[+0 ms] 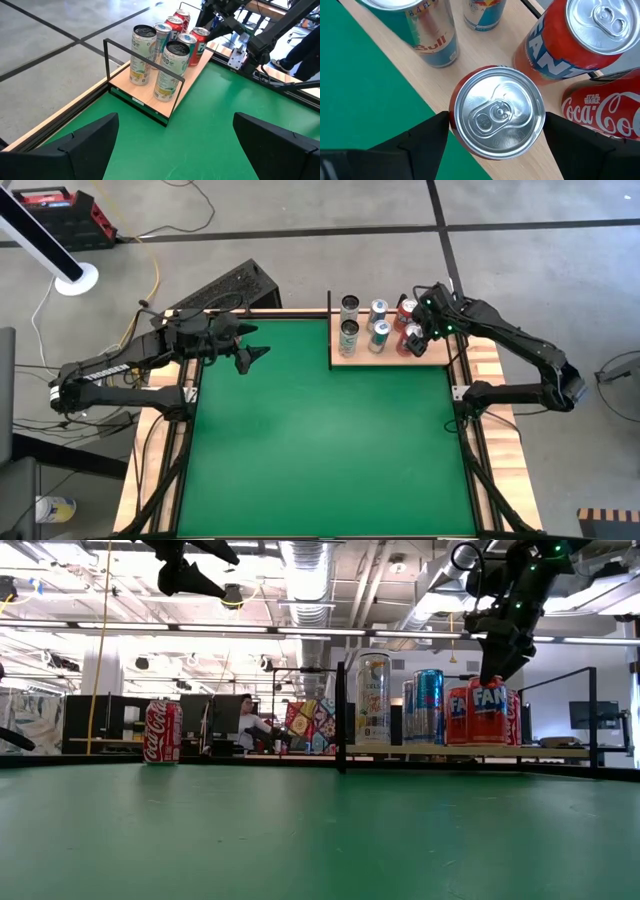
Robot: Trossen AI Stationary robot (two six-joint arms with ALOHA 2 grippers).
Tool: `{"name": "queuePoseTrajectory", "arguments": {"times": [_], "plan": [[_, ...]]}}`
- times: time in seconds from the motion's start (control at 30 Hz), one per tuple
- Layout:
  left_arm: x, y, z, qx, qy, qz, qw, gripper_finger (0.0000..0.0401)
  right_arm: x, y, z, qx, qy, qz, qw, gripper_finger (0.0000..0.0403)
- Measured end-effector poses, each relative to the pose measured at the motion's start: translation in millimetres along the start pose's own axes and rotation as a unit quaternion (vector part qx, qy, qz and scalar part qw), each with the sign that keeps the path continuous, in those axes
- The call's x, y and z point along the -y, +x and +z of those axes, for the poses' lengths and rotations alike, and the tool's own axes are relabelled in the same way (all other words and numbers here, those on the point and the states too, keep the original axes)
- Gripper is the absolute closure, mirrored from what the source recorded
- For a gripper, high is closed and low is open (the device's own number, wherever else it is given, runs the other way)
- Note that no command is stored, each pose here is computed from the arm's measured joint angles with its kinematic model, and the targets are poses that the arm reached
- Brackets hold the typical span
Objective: Place canned beverage on shelf
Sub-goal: Put the orange soda can on the shelf aligned with the other orange soda can
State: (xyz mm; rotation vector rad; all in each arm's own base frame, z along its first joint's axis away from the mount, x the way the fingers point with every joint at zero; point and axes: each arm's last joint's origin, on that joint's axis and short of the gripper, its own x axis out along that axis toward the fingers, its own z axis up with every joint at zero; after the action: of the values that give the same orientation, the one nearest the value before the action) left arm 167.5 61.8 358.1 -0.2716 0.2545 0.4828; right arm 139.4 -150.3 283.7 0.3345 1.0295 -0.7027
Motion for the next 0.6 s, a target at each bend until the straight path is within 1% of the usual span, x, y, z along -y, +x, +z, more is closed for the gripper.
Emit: {"name": "queuePoseTrajectory", "arguments": {"times": [0.2, 0.43, 0.6], "plan": [[0.0, 0.0, 0.0, 0.000, 0.003, 0.000, 1.000, 0.0024, 0.4, -0.1, 4.3, 0.023, 0.002, -0.002, 1.000, 0.0060], [-0.1, 0.0, 0.0, 0.000, 0.007, 0.000, 1.000, 0.0024, 0.4, -0.1, 4.4, 0.024, 0.001, -0.001, 1.000, 0.0060], [-0.1, 0.0, 0.0, 0.000, 0.008, 0.001, 1.000, 0.0024, 0.8, -0.4, 8.1, 0.042, 0.003, -0.003, 0.999, 0.0060]]}}
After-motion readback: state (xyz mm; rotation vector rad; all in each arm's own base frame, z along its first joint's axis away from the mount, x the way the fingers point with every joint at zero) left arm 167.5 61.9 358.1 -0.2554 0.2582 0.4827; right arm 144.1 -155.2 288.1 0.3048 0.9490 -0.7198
